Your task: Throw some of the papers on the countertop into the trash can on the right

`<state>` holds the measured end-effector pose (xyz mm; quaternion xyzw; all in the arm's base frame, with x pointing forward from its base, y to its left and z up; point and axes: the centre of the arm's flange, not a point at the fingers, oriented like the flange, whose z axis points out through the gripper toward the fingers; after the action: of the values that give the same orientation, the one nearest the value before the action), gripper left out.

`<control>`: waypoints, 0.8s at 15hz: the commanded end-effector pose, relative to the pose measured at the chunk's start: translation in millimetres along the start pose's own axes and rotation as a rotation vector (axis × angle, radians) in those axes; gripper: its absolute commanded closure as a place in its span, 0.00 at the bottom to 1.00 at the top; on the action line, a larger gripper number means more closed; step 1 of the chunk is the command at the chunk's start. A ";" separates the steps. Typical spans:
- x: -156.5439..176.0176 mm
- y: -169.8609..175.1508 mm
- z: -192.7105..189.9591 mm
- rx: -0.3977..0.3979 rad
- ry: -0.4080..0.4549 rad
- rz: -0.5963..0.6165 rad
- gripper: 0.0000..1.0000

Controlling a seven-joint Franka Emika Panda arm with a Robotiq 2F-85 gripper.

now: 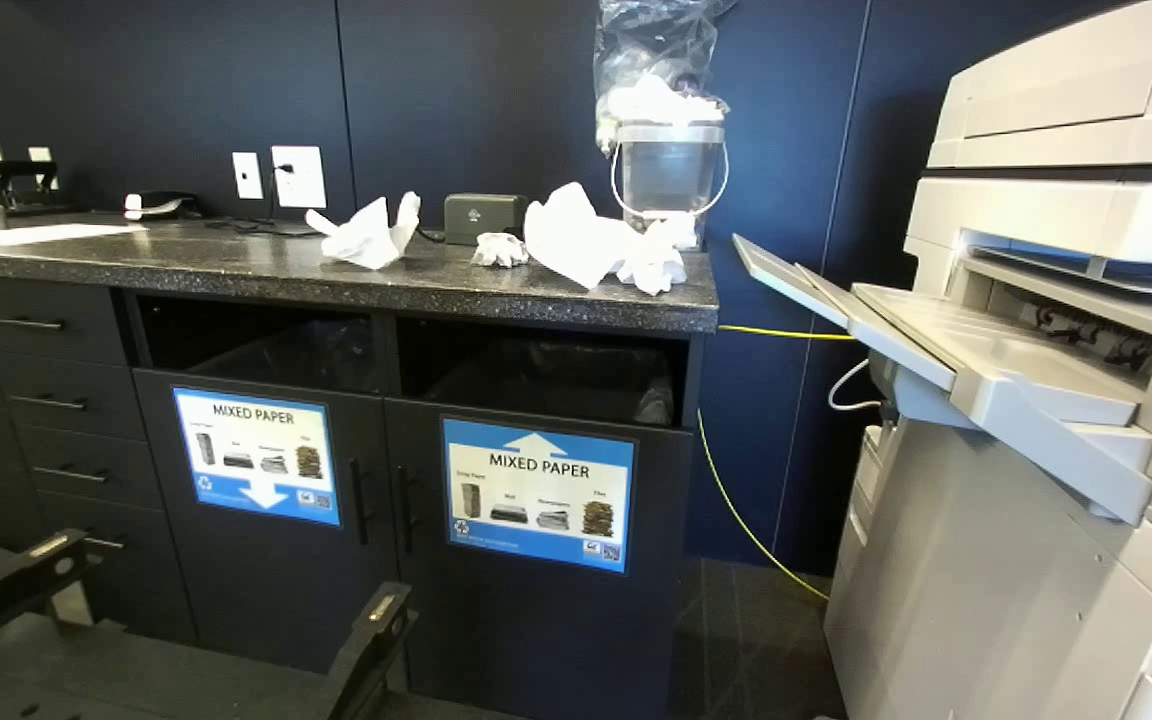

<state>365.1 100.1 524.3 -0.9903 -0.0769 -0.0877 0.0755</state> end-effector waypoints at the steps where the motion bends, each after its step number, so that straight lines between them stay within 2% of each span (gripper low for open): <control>1: 60.1 -12.2 19.2 0.124 0.031 0.153 0.00; 5: 117.2 -30.0 72.1 0.212 0.048 0.367 0.00; 8: 158.2 -45.6 123.5 0.234 0.070 0.533 0.00; 12: 203.9 -45.2 161.9 0.259 0.080 0.743 0.00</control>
<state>526.7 182.8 414.4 -0.9515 0.2123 -0.0804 0.2077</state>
